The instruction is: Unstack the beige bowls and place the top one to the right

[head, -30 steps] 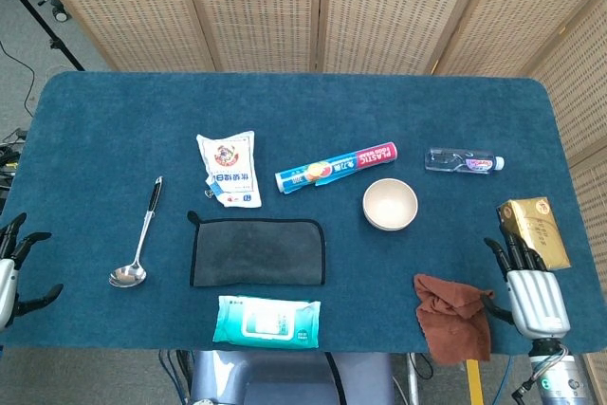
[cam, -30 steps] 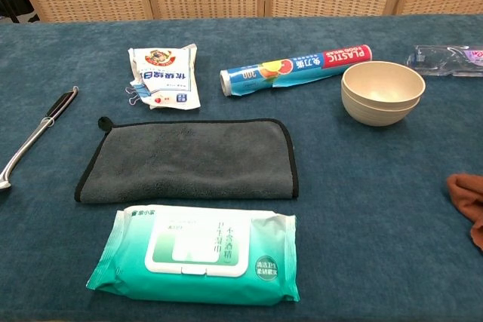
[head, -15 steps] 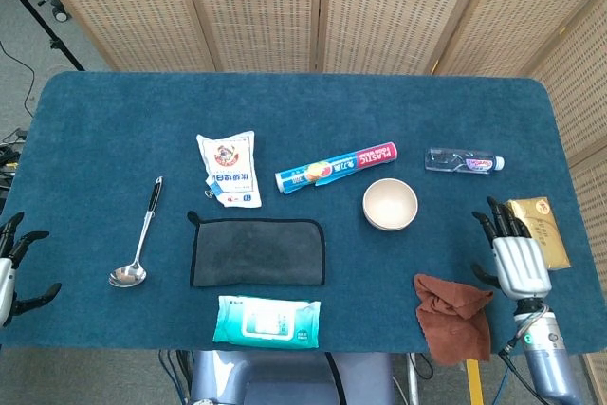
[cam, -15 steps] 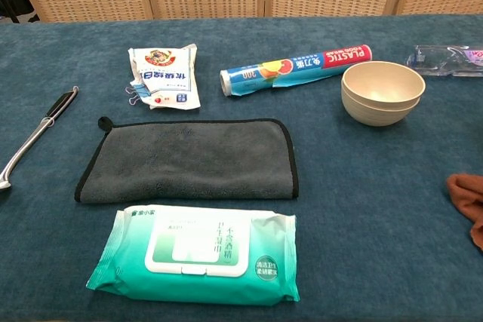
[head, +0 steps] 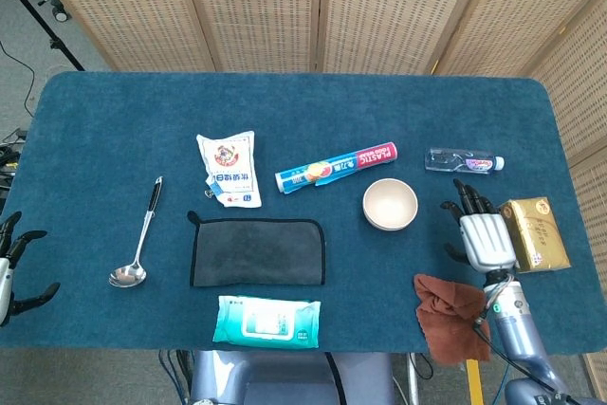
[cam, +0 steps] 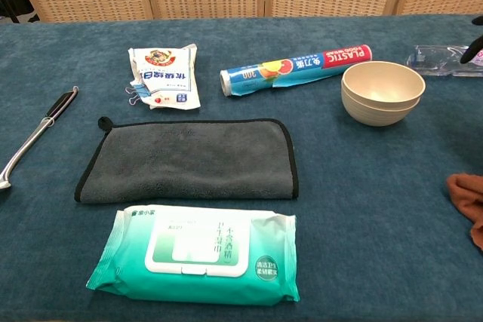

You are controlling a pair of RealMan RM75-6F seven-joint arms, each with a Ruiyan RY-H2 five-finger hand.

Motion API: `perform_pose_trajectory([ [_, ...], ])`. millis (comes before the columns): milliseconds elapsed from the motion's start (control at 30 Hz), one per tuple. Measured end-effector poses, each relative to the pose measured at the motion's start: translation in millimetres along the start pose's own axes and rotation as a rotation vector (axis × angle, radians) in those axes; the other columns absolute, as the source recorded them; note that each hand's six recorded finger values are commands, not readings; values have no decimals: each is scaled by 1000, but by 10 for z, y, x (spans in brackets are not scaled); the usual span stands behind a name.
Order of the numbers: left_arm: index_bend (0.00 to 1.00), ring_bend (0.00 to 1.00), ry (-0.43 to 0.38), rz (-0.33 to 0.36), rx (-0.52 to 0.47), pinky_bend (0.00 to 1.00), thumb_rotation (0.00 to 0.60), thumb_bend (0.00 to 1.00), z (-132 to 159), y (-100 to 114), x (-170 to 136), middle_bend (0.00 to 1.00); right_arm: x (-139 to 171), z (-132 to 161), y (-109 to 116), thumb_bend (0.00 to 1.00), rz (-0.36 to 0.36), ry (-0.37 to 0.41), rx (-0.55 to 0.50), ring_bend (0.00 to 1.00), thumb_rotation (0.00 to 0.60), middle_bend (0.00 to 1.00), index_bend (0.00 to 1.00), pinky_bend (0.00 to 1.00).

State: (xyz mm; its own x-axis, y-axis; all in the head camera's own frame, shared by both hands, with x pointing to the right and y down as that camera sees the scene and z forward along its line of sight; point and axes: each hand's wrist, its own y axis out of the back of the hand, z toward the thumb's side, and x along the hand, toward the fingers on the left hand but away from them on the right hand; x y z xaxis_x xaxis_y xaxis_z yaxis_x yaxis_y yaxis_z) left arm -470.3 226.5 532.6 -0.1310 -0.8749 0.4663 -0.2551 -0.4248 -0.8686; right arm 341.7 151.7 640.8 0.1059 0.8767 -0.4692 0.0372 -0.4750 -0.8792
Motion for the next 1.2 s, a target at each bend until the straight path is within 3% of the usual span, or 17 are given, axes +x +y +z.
perform_pose_trajectory([
  [333,264,0,-2,9,-10,50,600,177,1,32,-5,0,-228,287,-104,260,5,46,-25,0,600,13,297,160],
  [1200,264,0,-4,10,-18,50,600,177,0,49,-6,0,-383,465,-232,260,30,65,-29,0,600,13,362,160],
])
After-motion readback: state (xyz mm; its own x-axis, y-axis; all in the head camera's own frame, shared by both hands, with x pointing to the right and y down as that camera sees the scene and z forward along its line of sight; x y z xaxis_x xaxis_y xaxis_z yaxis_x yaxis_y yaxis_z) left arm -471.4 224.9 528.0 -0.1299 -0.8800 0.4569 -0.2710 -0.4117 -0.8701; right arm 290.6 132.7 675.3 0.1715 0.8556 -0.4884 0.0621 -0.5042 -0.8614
